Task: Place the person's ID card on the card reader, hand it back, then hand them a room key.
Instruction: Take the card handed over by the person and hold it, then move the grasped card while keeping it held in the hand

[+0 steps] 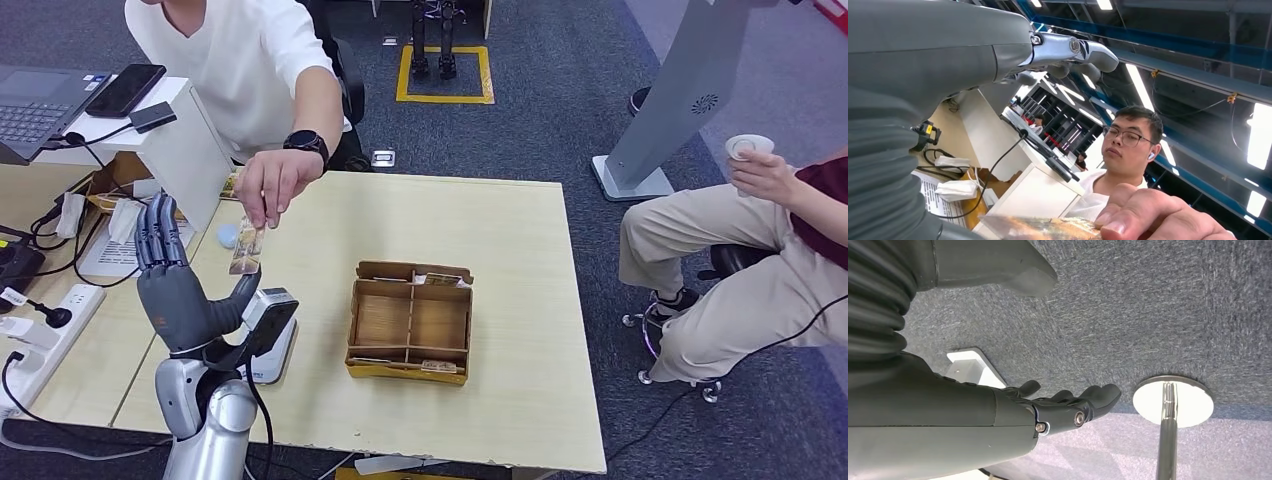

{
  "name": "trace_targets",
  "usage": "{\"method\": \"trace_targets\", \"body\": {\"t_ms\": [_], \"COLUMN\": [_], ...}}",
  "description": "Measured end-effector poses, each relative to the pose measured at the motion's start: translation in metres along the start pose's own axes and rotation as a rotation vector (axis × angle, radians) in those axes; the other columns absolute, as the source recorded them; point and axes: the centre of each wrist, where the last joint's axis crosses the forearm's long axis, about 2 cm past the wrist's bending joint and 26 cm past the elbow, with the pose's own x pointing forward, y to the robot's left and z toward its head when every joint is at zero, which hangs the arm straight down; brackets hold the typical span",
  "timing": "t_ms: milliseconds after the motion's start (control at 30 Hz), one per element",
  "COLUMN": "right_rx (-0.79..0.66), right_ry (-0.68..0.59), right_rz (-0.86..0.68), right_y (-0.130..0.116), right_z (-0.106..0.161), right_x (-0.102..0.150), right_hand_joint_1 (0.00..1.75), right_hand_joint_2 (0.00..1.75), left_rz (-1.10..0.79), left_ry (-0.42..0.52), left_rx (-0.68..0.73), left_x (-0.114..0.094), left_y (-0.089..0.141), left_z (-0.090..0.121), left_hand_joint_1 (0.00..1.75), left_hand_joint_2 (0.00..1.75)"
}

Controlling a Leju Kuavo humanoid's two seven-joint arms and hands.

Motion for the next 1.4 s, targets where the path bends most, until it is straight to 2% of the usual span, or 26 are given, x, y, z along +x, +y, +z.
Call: {"method": "trace_targets", "body": {"t_ms": [1000, 1167, 1400], "right_rx": [0.016, 0.022, 0.028], "right_ry": [0.006, 0.006, 0.014], "right_rz": [-0.013, -0.015, -0.017], "right_y": [0.008, 0.011, 0.013], "right_z": [0.006, 0.009, 0.013], "right_x": [0.002, 0.002, -0.001], "right_hand_joint_1": [0.0, 0.0, 0.0], "right_hand_joint_2": [1.75, 1.75, 1.75], "left_rz": [-0.009, -0.078, -0.144], "left_ry": [-0.043, -0.06, -0.014], "left_rx": [0.002, -0.017, -0.03], "left_x": [-0.002, -0.008, -0.023], "left_y": [0.001, 0.003, 0.009], "left_z": [-0.001, 0.001, 0.008], "left_hand_joint_1": [1.75, 1.75, 1.75], "left_hand_joint_2": [1.75, 1.75, 1.75]}}
